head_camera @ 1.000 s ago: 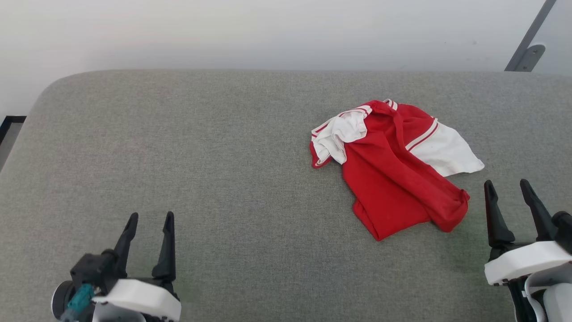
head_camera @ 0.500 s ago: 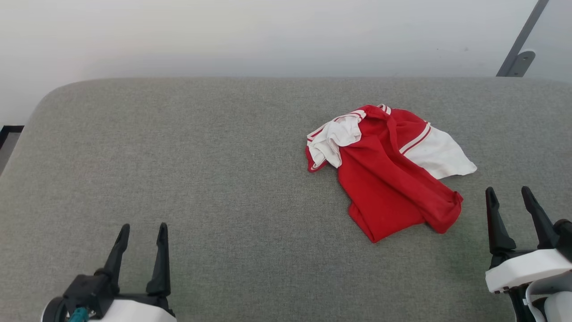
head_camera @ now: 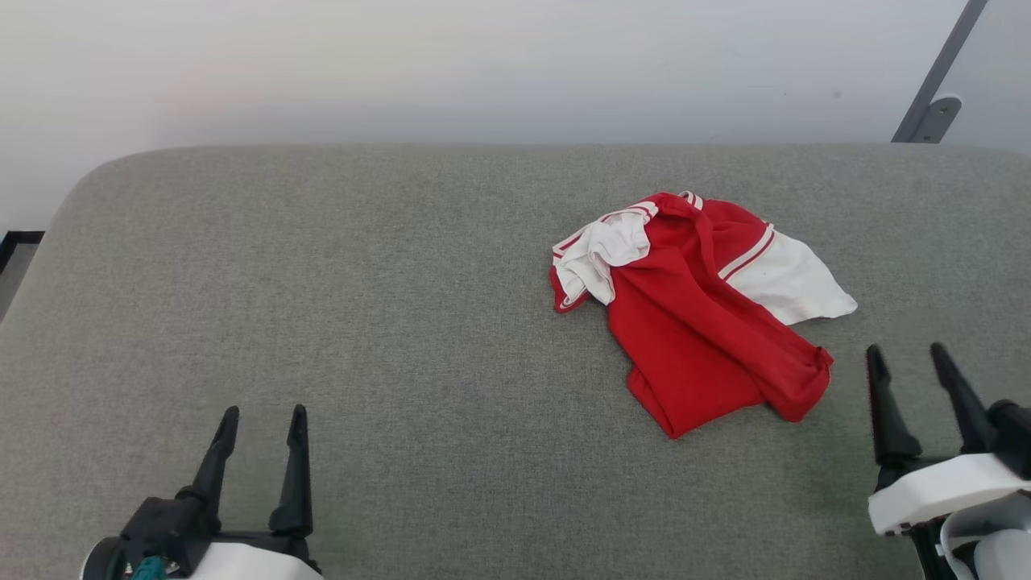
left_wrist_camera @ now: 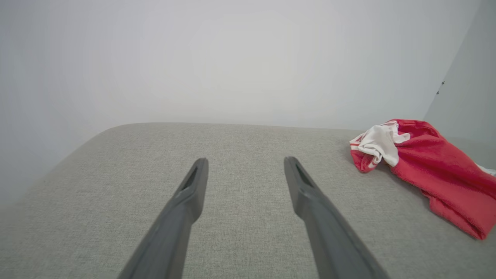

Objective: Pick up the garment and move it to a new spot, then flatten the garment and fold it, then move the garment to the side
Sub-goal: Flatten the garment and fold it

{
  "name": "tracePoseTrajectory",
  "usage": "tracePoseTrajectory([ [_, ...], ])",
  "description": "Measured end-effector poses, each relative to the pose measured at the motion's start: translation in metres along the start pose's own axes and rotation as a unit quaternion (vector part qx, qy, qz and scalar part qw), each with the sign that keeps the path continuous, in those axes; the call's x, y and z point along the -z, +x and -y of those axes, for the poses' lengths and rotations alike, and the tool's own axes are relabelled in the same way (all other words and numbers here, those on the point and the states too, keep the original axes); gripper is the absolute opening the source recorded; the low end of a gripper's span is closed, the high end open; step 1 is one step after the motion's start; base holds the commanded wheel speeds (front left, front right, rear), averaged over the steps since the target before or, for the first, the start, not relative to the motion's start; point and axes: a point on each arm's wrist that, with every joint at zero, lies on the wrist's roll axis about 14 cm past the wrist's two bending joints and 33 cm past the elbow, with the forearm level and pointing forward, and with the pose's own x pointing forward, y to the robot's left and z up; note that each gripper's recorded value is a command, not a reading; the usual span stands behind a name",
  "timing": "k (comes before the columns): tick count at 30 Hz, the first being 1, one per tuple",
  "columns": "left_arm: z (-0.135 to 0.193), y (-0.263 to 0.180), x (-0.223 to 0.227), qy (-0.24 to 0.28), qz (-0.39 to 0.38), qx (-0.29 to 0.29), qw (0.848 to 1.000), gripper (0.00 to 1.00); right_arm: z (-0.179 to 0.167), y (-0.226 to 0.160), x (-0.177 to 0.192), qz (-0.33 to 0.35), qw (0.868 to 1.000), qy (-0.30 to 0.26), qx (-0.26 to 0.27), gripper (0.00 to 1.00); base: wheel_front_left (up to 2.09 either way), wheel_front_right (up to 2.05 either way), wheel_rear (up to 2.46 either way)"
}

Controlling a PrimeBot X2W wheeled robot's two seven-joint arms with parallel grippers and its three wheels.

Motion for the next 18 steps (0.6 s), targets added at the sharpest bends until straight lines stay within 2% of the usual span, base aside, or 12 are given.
tracePoseTrajectory([
  [3, 0.006, 0.001, 0.003, -0.003, -0.005, 0.008, 1.000, 1.00, 0.003, 0.002, 0.017, -0.039, 0.999, -0.012, -0.008, 1.00, 0.00, 0.00, 0.00],
  [7, 0.012, 0.005, 0.010, -0.007, -0.015, 0.015, 1.000, 1.00, 0.008, 0.026, 0.026, -0.106, 0.993, -0.046, -0.031, 1.00, 0.00, 0.00, 0.00],
  [10, 0.019, 0.015, 0.014, -0.010, -0.018, 0.024, 0.999, 1.00, 0.015, 0.046, 0.034, -0.176, 0.978, -0.096, -0.051, 1.00, 0.00, 0.00, 0.00],
  [12, 0.023, 0.022, 0.017, -0.013, -0.021, 0.030, 0.999, 1.00, 0.018, 0.061, 0.038, -0.216, 0.971, -0.089, -0.052, 1.00, 0.00, 0.00, 0.00],
  [16, 0.029, 0.037, 0.026, -0.019, -0.031, 0.037, 0.999, 1.00, 0.039, 0.086, 0.046, -0.299, 0.947, -0.106, -0.042, 1.00, 0.00, 0.00, 0.00],
  [18, 0.032, 0.044, 0.030, -0.023, -0.034, 0.039, 0.998, 1.00, 0.049, 0.095, 0.056, -0.340, 0.937, -0.079, -0.025, 1.00, 0.00, 0.00, 0.00],
])
